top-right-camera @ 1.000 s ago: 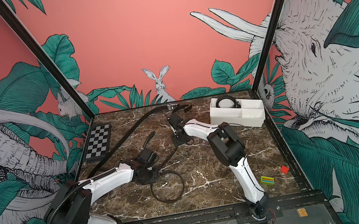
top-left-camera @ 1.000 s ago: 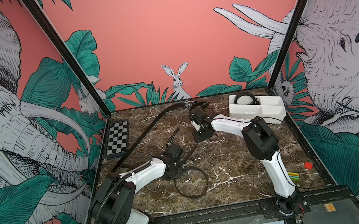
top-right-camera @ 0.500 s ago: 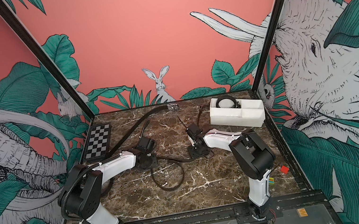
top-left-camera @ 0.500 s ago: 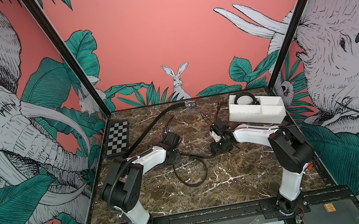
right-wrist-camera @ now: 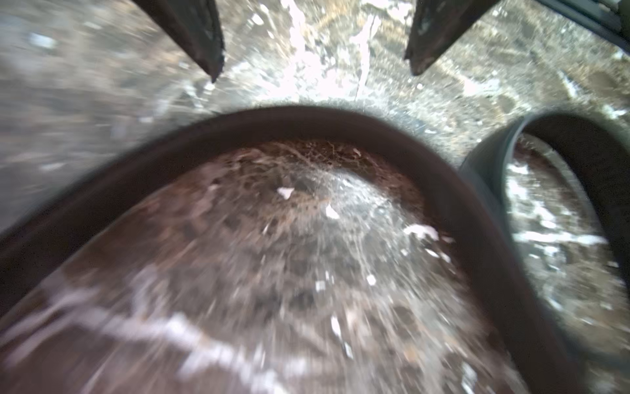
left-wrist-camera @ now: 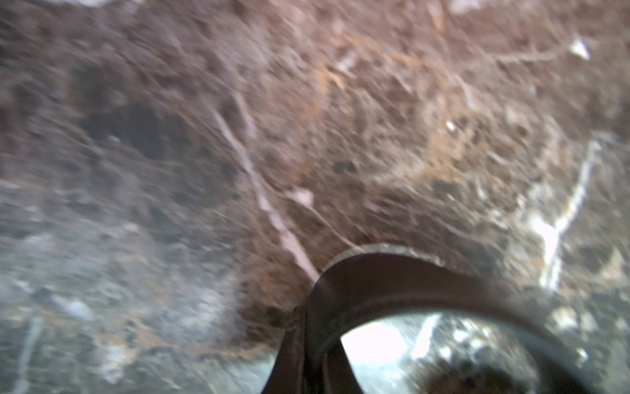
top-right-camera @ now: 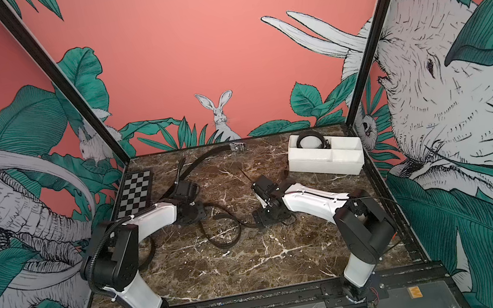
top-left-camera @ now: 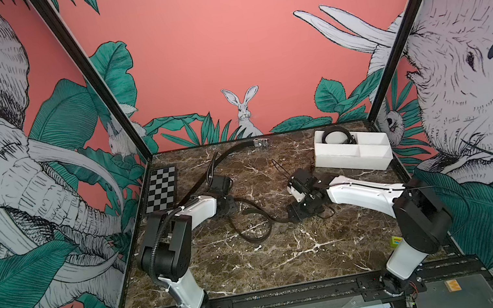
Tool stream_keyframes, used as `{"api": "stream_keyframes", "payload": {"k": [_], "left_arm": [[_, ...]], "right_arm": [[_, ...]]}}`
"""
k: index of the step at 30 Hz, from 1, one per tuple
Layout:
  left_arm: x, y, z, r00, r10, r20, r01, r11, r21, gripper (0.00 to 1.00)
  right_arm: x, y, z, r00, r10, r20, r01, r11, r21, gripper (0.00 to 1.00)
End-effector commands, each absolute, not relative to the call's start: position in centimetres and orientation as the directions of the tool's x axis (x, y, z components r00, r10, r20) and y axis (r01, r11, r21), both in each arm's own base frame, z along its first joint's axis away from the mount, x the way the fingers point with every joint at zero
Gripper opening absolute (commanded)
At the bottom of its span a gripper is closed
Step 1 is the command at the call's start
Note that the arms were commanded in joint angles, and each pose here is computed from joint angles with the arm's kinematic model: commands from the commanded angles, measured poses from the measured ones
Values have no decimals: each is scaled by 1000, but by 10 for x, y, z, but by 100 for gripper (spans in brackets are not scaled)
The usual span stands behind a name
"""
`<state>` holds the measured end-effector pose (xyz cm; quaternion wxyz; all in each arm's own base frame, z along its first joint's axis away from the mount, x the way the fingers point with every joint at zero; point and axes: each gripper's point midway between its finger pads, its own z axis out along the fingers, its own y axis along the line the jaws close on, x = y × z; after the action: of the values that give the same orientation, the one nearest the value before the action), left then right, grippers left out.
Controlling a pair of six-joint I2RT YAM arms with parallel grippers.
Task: Place the belts into the storage roll
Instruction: Roll the belt at the center of the board.
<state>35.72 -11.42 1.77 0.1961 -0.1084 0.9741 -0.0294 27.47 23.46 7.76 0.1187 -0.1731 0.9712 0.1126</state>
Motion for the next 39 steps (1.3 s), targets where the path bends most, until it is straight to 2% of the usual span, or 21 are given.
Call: {"api": "stream_keyframes", "payload": {"k": [1, 6, 11, 15, 20, 27, 31, 35, 39], "left_arm": [[306, -82, -30, -951, -232, -202, -251, 965, 72, 10], [302, -80, -32, -943, -263, -205, -281, 958, 64, 10], [299, -83, -35, -936, -291, -198, -304, 952, 37, 10], [300, -84, -36, -937, -290, -197, -303, 952, 41, 10], [301, -83, -37, -937, -287, -198, -302, 952, 47, 8], [306, -84, -34, -936, -288, -205, -303, 952, 46, 7], [310, -86, -33, -936, -286, -207, -300, 953, 42, 6], [312, -89, -34, -938, -283, -199, -294, 955, 30, 5], [312, -94, -36, -943, -276, -187, -283, 959, 12, 5]], "right_arm": [[301, 212, 99, -874, -365, -321, -409, 909, 80, 86], [367, 219, 101, -821, -393, -413, -435, 900, 8, 89], [396, 198, 56, -858, -429, -283, -413, 903, -116, 87], [368, 180, 35, -896, -398, -198, -385, 917, -101, 85], [302, 162, 10, -940, -327, -100, -327, 945, -9, 83], [233, 167, -1, -958, -282, -50, -285, 956, 66, 81], [219, 178, 7, -959, -276, -61, -280, 956, 83, 82], [226, 181, 27, -953, -283, -109, -291, 954, 70, 85], [252, 175, 75, -905, -352, -239, -362, 932, -4, 90]]}}
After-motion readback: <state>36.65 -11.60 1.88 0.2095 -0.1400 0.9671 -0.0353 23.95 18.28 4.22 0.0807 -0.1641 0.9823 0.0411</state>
